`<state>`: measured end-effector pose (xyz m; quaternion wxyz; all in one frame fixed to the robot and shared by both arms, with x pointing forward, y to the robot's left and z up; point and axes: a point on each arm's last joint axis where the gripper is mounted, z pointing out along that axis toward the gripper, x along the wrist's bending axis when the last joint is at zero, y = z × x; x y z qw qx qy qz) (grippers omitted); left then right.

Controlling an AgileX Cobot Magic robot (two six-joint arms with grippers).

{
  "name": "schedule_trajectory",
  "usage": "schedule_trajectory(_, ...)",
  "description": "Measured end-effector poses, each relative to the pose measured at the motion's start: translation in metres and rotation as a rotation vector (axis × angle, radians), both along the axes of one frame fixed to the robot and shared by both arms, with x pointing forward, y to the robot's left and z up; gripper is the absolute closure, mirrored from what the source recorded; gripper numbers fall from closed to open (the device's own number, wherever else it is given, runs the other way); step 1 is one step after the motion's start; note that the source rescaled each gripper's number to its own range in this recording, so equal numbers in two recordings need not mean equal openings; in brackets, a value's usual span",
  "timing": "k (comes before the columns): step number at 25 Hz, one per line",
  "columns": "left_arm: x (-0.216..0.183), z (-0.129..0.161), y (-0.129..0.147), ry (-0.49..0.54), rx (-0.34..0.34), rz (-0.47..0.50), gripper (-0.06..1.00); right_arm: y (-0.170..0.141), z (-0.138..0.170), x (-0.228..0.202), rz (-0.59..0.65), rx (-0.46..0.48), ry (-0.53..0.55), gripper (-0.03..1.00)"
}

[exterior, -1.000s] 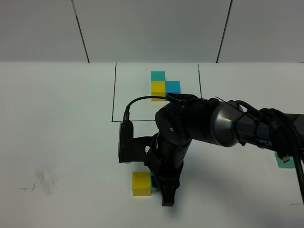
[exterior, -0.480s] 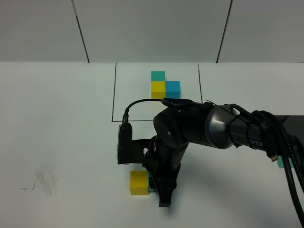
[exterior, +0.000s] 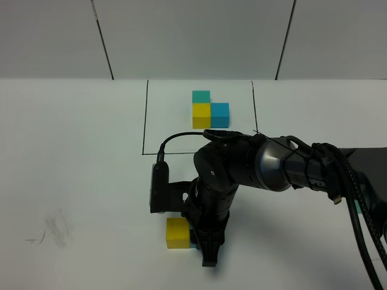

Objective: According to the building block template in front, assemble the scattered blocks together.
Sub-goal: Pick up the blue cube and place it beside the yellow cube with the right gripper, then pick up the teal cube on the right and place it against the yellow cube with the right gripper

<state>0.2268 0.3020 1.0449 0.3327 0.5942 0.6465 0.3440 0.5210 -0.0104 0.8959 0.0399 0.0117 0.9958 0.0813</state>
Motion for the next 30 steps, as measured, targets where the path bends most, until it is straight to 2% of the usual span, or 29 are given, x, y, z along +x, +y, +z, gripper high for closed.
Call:
schedule_trajectory(7,0.000,0.000,0.000,0.000,0.000,0.000,0.84,0.001,-0.001,0.000,-0.015,0.009,0.011,0.78)
schedule_trajectory(9,0.000,0.000,0.000,0.000,0.001,0.000,0.84,0.002,-0.001,0.000,-0.038,0.014,0.015,0.74)
schedule_trajectory(11,0.000,0.000,0.000,0.000,0.001,0.000,0.84,0.002,0.000,0.000,-0.087,0.020,0.028,0.55)
schedule_trajectory(14,0.000,0.000,0.000,0.000,0.001,0.000,0.84,0.000,0.025,0.000,-0.196,0.064,0.000,0.15)
schedule_trajectory(16,0.000,0.000,0.000,0.000,0.001,0.000,0.84,-0.004,0.052,-0.001,-0.287,0.105,-0.045,0.03)
schedule_trajectory(18,0.000,0.000,0.000,0.000,0.001,0.000,0.84,-0.014,0.078,-0.001,-0.382,0.120,-0.078,-0.01)
schedule_trajectory(21,0.000,0.000,0.000,0.000,0.001,0.000,0.84,-0.044,0.107,0.003,-0.603,0.090,-0.092,-0.03)
schedule_trajectory(26,0.000,0.000,0.000,0.000,0.001,0.000,0.84,-0.128,0.112,0.018,-0.958,-0.040,-0.175,-0.03)
schedule_trajectory(30,0.000,0.000,0.000,0.000,0.001,0.000,0.84,-0.186,0.106,0.021,-1.211,0.036,-0.233,-0.03)
